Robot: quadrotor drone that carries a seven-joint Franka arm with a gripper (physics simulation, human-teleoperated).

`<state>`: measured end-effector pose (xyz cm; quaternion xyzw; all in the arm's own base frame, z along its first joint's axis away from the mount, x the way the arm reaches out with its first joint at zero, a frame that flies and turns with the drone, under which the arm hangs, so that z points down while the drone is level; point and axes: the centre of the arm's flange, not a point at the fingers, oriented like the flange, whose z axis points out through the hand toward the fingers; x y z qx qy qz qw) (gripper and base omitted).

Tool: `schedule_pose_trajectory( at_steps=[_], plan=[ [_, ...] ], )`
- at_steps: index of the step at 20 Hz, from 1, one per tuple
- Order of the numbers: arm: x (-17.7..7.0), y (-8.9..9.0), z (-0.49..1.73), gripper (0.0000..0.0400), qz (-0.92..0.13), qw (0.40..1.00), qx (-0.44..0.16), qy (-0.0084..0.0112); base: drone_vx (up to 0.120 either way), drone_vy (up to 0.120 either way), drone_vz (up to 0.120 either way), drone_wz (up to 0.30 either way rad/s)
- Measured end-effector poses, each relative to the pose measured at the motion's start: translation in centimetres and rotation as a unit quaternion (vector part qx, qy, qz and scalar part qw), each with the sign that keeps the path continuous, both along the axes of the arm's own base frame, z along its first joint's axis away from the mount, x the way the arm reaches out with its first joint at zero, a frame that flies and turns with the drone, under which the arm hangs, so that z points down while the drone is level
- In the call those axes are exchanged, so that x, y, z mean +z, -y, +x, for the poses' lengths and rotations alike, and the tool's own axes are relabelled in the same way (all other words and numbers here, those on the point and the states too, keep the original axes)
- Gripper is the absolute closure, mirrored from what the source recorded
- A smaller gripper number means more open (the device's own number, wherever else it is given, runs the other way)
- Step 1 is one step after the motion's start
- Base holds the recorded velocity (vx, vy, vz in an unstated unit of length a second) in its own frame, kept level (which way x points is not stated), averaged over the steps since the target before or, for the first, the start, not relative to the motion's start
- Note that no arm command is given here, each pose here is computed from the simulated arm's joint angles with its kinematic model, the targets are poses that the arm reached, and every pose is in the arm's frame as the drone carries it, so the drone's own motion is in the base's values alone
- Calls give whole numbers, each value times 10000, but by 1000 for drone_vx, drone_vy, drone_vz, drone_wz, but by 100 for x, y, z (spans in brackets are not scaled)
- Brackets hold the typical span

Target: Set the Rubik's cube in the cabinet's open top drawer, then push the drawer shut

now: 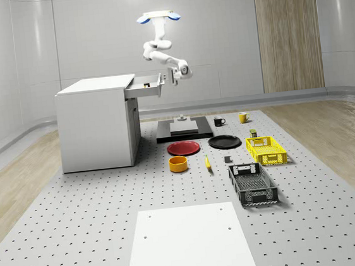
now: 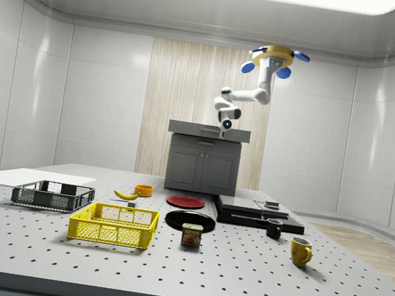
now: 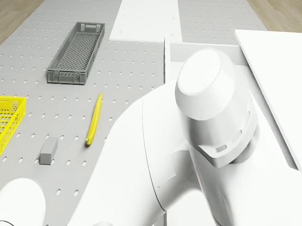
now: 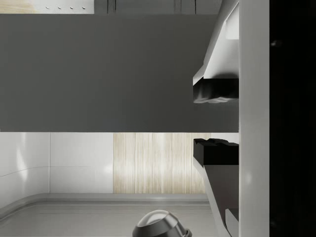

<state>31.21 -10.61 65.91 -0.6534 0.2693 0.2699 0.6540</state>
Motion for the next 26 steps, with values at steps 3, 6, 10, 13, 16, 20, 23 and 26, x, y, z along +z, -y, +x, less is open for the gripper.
schedule_pose_trajectory(
  at_steps=[3,6,10,13,16,20,23,26],
  plan=[
    [30,-1,0,295,0,10000,0,0,0,0,-80,0],
    [44,-58,0,295,0,10000,0,0,0,0,0,0],
    [53,-205,-1,295,0,10000,0,-1,0,0,0,0],
    [57,-342,-1,295,0,10000,0,-1,0,0,0,0],
    [61,-488,-13,295,-1,10000,1,-54,0,0,0,0],
    [83,-673,-100,295,-4,9999,5,-148,0,0,0,0],
    [115,-807,-221,295,-6,9996,10,-279,0,0,0,0],
    [100,-974,-154,295,-4,9999,6,-167,0,0,0,0]
  ],
)
